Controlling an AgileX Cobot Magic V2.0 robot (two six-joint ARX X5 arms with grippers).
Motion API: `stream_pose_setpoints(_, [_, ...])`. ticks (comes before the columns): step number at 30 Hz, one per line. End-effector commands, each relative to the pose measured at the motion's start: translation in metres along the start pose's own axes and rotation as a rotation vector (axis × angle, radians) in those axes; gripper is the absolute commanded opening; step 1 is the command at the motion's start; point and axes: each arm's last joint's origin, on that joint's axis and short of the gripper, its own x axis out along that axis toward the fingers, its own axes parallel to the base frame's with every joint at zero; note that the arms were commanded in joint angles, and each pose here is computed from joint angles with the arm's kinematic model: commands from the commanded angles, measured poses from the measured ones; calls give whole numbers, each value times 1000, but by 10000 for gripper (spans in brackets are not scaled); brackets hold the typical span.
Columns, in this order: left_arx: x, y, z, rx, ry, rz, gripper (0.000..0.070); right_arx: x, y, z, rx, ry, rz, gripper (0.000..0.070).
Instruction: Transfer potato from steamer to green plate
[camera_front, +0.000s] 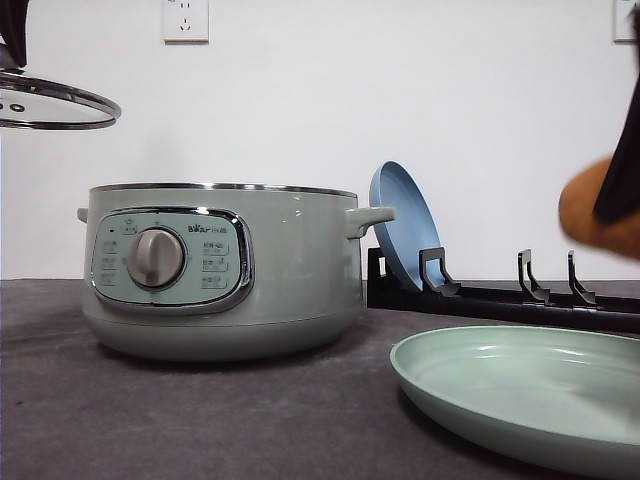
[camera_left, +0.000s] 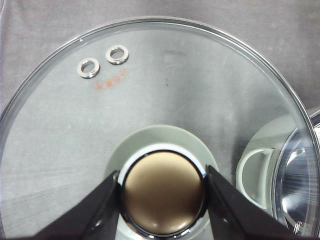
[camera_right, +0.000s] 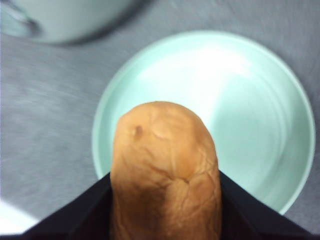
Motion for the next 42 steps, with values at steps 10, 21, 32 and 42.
stream_pose_setpoints(10, [-18,0,5,-1,-92,3,0,51,2,20,13,45,-59,190])
stream_pose_setpoints(21, [-18,0,6,-1,-93,3,0,85,-1,21,-53,120,-100,190])
stream_pose_setpoints(32, [-18,0,6,-1,-93,3,0,95,-4,18,-80,171,-125,239])
stream_pose_setpoints(42, [-18,0,5,-2,-91,3,0,75,6,37,-80,80,-89,547])
